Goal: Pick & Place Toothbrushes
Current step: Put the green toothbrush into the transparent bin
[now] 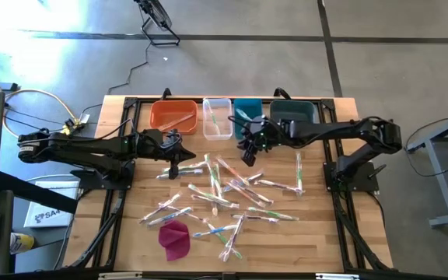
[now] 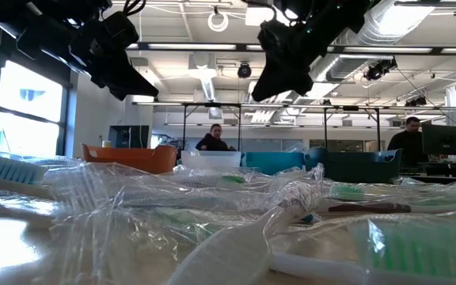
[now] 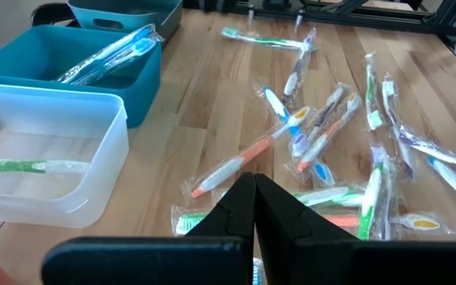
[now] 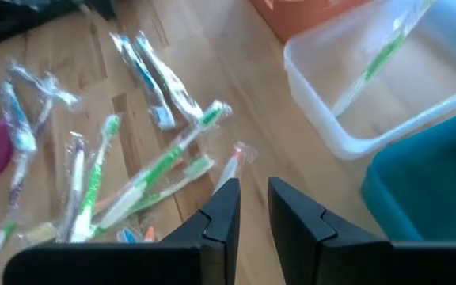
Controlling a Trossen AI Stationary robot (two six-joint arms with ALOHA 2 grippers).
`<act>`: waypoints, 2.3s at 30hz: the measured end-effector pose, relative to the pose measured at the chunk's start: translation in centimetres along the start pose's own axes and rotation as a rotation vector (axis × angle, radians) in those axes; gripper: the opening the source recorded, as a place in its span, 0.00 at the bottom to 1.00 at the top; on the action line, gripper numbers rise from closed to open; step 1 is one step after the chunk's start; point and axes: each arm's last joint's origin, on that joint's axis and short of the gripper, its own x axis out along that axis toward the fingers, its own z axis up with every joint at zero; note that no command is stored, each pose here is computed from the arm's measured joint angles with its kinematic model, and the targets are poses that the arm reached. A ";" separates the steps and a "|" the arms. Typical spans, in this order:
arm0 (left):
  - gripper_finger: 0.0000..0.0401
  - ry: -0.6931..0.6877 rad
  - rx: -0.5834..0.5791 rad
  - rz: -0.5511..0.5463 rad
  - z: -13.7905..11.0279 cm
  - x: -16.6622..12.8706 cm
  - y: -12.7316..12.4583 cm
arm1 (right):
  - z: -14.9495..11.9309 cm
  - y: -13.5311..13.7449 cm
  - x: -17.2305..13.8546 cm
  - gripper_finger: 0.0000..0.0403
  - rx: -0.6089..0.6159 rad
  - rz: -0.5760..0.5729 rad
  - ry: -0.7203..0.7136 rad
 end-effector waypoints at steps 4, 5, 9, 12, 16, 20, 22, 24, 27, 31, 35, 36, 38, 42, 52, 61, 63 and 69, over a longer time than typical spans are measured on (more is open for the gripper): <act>0.00 0.000 0.000 0.000 0.0 0.0 0.0 | 0.5 0.1 -1.4 0.15 -0.027 0.008 -0.037; 0.00 0.000 0.000 0.000 0.0 0.0 0.0 | 0.6 0.1 -1.8 0.15 -0.035 0.004 -0.051; 0.00 0.000 0.000 0.000 0.0 0.0 0.0 | 0.6 0.1 -2.7 0.15 -0.047 0.010 -0.111; 0.00 0.001 0.000 0.000 0.0 0.0 0.0 | -1.1 -0.4 -2.5 0.15 -0.036 0.017 -0.134; 0.00 0.000 0.000 0.000 0.0 0.0 0.0 | -3.8 -1.2 -2.5 0.15 0.044 0.036 -0.181; 0.00 0.000 0.001 0.000 0.0 0.0 0.0 | -5.4 -1.7 -3.5 0.15 0.093 0.070 -0.259; 0.00 -0.001 0.001 0.000 0.0 0.0 0.0 | -6.1 -1.8 -4.3 0.15 0.109 0.084 -0.286; 0.00 0.000 0.003 0.000 0.0 0.0 0.0 | -6.4 -1.8 -4.9 0.15 0.109 0.101 -0.313; 0.00 -0.001 0.003 0.000 0.0 0.0 0.0 | -7.2 -1.7 -5.7 0.15 0.100 0.114 -0.325; 0.00 -0.001 0.003 0.000 0.0 0.0 0.0 | -7.9 -1.6 -6.1 0.15 0.034 0.117 -0.331; 0.00 -0.001 0.004 0.001 0.0 0.0 0.0 | -8.1 -1.5 -6.0 0.15 0.019 0.119 -0.322; 0.00 0.000 0.004 0.001 0.0 0.0 0.0 | -8.1 -1.5 -6.0 0.15 0.022 0.121 -0.324; 0.00 -0.001 0.004 0.001 0.0 0.0 0.0 | -8.2 -1.5 -5.8 0.15 0.019 0.123 -0.314; 0.00 -0.001 0.004 0.001 0.0 0.0 0.0 | -8.1 -1.5 -5.8 0.15 0.019 0.117 -0.318; 0.00 -0.001 0.003 0.001 0.0 0.0 0.0 | -8.0 -1.5 -5.8 0.15 0.019 0.126 -0.328; 0.00 -0.001 0.003 0.001 0.0 0.0 0.0 | -8.0 -1.4 -5.8 0.15 0.125 0.162 -0.316; 0.00 -0.001 0.003 0.001 0.0 0.0 0.0 | -8.3 -1.6 -5.8 0.15 0.212 0.150 -0.287; 0.00 -0.002 0.003 0.001 0.0 0.0 0.0 | -9.2 -2.2 -6.3 0.11 0.344 -0.036 -0.103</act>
